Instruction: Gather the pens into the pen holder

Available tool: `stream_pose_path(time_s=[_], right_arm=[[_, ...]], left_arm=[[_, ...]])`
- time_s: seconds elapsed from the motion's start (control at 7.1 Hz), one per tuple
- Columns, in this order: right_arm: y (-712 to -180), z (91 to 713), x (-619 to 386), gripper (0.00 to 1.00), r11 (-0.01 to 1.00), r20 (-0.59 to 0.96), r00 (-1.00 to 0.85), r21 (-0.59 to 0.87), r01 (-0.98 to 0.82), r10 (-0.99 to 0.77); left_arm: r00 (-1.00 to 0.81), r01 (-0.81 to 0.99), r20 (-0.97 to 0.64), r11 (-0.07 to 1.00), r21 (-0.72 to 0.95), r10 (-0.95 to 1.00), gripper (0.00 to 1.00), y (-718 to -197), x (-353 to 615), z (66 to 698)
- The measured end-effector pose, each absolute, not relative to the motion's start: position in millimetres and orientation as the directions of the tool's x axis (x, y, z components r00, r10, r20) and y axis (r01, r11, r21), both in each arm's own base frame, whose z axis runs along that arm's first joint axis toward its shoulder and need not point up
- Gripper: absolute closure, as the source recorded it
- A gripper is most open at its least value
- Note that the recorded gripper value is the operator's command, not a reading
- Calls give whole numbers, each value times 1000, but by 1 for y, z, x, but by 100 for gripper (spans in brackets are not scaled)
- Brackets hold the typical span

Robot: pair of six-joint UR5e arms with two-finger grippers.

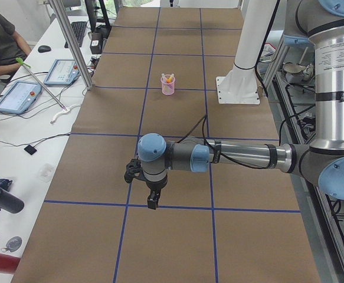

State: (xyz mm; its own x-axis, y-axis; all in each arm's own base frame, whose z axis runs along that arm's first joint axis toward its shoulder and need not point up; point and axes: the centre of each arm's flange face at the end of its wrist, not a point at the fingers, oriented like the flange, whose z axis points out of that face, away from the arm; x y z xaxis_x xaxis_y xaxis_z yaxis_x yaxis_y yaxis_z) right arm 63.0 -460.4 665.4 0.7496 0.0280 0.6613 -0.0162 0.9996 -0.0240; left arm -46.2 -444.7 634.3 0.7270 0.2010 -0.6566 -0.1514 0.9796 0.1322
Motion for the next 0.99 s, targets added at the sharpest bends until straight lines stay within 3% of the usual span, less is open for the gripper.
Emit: stream_pose_path(time_s=[0.99], right_arm=[[-460, 666, 62, 0, 999, 666, 746, -27, -16, 30]], left_arm=[[701, -87, -704, 993, 75, 115, 0, -437, -46, 632]])
